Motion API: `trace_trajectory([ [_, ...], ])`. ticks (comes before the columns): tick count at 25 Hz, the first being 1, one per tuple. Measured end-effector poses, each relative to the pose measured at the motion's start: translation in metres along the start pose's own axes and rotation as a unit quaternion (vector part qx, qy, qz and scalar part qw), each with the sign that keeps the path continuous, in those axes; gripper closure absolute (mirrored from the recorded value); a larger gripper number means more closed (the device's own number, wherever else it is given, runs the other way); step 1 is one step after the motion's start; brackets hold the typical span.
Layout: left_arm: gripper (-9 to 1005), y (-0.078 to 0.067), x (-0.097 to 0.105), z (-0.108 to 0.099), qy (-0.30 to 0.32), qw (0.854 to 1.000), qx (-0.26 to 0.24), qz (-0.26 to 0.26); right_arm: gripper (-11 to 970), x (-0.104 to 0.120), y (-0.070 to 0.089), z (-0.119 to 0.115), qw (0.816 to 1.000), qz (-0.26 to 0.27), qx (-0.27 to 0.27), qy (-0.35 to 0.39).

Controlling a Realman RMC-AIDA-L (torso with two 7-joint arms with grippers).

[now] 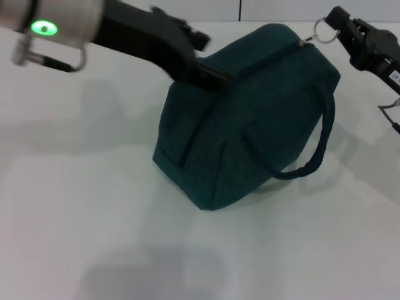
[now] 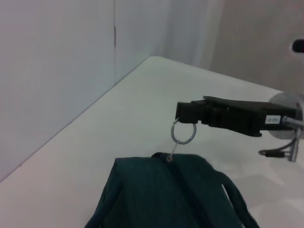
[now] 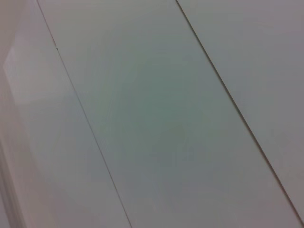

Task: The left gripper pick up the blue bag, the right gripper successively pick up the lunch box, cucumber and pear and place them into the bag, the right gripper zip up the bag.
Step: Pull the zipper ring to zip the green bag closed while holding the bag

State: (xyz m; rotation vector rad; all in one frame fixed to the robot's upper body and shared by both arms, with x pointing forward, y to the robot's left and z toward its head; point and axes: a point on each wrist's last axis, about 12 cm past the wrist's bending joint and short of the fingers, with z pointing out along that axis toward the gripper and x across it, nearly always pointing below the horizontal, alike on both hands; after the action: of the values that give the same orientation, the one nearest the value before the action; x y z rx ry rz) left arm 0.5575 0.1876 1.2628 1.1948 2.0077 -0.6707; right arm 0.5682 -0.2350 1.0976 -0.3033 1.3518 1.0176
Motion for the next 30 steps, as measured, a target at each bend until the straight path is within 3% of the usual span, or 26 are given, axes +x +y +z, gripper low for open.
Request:
trace_trajectory([
  [5, 115, -0.011, -0.006, 0.01, -0.003, 1.0, 0.003, -0.021, 948, 0.0, 0.0, 0.001, 1.0, -0.006, 0.0, -0.001],
  [12, 118, -0.013, -0.003, 0.019, -0.012, 1.0, -0.004, -0.028, 947, -0.001, -0.001, 0.0, 1.0, -0.007, 0.002, -0.003],
  [30, 127, -0.018, 0.012, 0.047, 0.012, 0.999, -0.044, 0.018, 948, -0.002, -0.001, 0.001, 1.0, -0.012, 0.002, -0.003],
])
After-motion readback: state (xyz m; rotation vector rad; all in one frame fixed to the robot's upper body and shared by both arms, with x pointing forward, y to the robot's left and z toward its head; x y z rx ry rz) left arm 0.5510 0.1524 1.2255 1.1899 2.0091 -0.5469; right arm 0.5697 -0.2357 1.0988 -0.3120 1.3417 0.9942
